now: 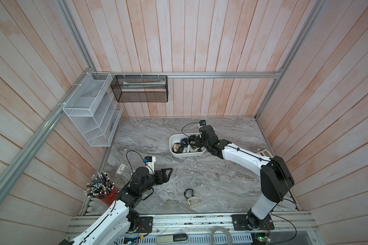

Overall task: Put the watch into the storage box
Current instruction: Place the watch in the storage box.

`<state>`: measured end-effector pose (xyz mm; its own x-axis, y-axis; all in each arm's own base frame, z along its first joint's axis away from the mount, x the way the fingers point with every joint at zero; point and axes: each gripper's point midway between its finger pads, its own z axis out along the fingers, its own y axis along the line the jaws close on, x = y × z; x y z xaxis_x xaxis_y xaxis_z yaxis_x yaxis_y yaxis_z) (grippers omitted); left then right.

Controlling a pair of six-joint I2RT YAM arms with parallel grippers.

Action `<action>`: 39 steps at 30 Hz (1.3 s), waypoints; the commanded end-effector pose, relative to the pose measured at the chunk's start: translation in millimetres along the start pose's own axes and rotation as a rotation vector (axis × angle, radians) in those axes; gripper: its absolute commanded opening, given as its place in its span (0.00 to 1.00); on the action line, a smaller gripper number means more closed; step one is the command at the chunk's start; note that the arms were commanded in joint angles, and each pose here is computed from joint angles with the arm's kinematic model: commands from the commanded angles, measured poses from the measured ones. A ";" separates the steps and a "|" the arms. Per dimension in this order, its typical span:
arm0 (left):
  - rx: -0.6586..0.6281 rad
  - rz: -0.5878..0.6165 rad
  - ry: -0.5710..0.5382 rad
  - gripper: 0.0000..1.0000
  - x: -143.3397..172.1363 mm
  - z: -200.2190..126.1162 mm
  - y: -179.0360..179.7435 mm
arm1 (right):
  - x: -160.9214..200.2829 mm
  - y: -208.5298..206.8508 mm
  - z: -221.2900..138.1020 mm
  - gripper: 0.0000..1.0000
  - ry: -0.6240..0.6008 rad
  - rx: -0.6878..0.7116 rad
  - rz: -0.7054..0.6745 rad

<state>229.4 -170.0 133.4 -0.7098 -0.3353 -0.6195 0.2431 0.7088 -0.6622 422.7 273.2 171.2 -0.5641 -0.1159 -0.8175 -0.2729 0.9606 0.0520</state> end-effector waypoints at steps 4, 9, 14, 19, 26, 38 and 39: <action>0.021 -0.011 0.069 0.89 28.0 1.7 -7.3 | -9.4 5.7 15.8 0.00 -0.028 -0.061 -0.007; 0.010 -0.025 0.092 0.89 46.8 4.7 -7.8 | 1.7 6.0 21.5 0.00 -0.009 -0.065 -0.002; 0.024 -0.029 0.106 0.89 52.1 7.9 -12.2 | 18.0 11.7 27.9 0.00 0.030 -0.098 -0.005; 0.048 -0.005 0.113 0.88 55.3 10.2 -21.4 | 31.8 15.6 36.9 0.00 0.063 -0.117 -0.003; 0.022 0.019 0.142 0.87 67.4 15.0 -20.3 | 33.4 17.8 39.3 0.13 0.079 -0.122 0.003; -0.021 0.093 0.166 0.77 79.1 26.3 -31.8 | -11.0 2.4 -27.4 0.63 -0.067 -0.119 0.066; -0.030 0.093 0.160 0.76 77.5 27.3 -31.0 | -9.9 -1.3 -33.4 0.65 -0.078 -0.113 0.075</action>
<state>173.6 -230.5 78.8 -0.8183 -0.1358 -0.5586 0.2864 0.7462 -0.6009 412.9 279.1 189.0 -0.5424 -0.0504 -0.8386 -0.3521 0.9199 0.1725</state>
